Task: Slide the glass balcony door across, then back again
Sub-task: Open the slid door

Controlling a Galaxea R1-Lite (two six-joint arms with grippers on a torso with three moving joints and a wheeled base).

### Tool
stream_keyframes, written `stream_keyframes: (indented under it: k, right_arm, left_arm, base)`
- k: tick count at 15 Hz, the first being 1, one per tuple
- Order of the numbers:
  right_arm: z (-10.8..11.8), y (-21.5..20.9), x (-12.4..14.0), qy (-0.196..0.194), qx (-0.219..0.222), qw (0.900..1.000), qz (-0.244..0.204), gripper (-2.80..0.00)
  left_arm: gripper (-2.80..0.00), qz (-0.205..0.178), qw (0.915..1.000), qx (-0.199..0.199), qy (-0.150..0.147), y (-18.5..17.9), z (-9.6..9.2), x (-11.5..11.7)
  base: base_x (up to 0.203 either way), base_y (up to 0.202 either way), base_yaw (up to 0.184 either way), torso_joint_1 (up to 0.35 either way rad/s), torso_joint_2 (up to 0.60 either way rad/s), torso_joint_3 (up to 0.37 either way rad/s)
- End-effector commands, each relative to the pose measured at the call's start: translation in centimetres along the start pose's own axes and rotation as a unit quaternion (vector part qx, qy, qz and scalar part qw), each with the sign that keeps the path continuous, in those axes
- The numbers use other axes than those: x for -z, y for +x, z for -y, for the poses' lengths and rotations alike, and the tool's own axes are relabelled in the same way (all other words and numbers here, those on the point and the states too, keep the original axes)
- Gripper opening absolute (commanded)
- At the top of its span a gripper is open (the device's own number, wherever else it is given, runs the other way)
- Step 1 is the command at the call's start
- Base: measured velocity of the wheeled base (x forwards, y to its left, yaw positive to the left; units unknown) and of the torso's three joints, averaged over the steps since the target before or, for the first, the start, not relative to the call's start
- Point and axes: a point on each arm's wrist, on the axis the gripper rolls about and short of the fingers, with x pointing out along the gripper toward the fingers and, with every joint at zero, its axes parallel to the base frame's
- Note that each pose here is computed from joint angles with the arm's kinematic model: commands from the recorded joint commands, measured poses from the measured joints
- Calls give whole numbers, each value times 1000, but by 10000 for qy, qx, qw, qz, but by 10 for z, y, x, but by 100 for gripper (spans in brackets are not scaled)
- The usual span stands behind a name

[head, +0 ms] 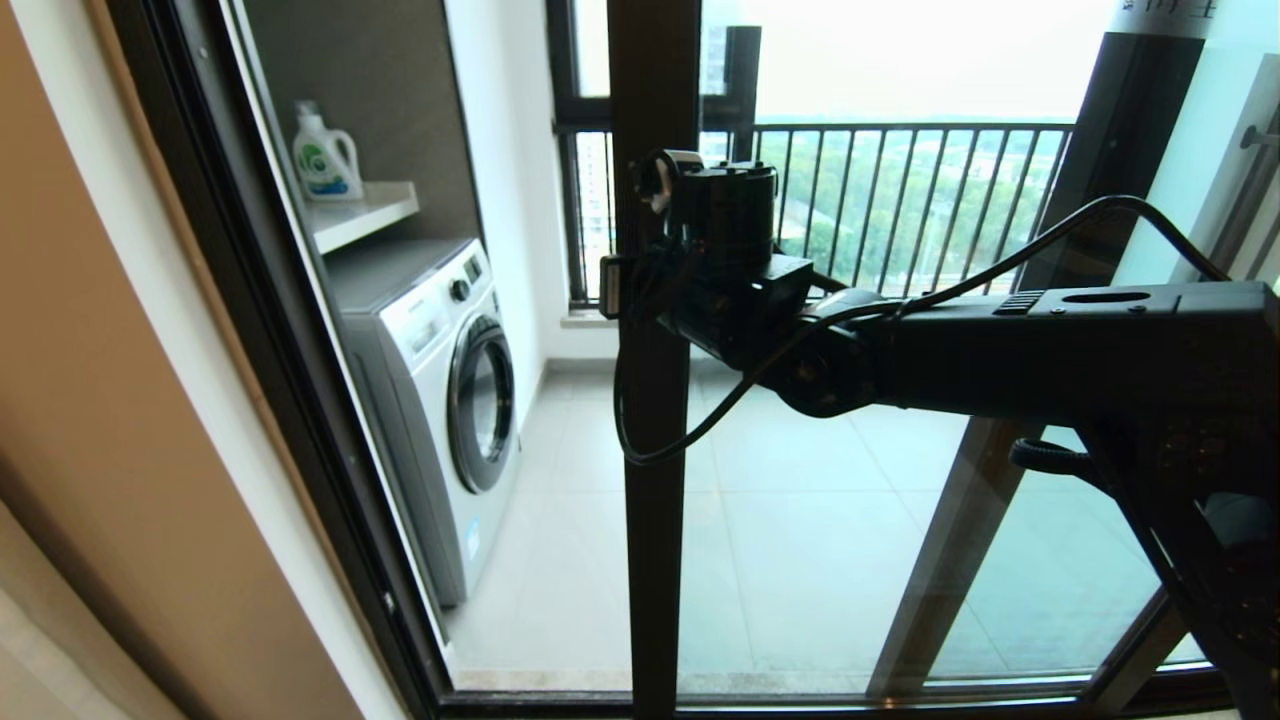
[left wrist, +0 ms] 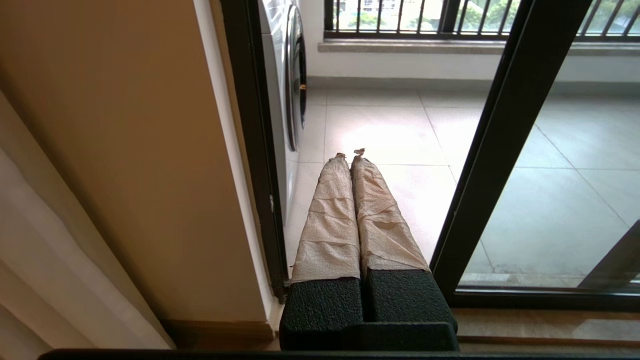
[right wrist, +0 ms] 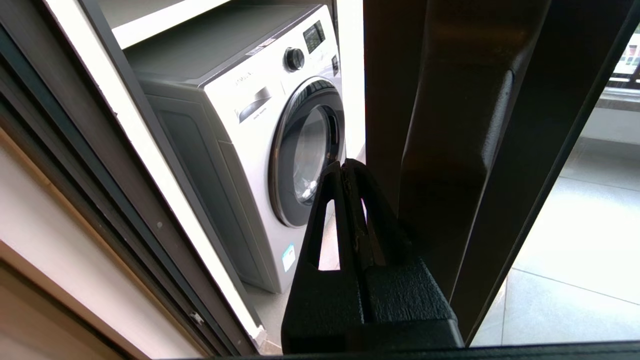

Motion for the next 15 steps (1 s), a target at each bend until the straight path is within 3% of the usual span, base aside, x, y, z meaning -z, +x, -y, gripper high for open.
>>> stream_keyframes:
  k: [1, 15]
  right_arm:
    - [9, -2, -7, 18, 132, 9999, 85, -280]
    - [53, -14, -13, -77, 693, 9975, -84, -280]
  left_arm:
    - [-280, -9, 10000, 5, 0, 0, 0, 0]
    - [-280, -9, 10000, -1, 0, 0, 0, 0]
  base:
    - [0, 0, 0, 0, 0, 0]
    - [0, 0, 0, 0, 0, 0]
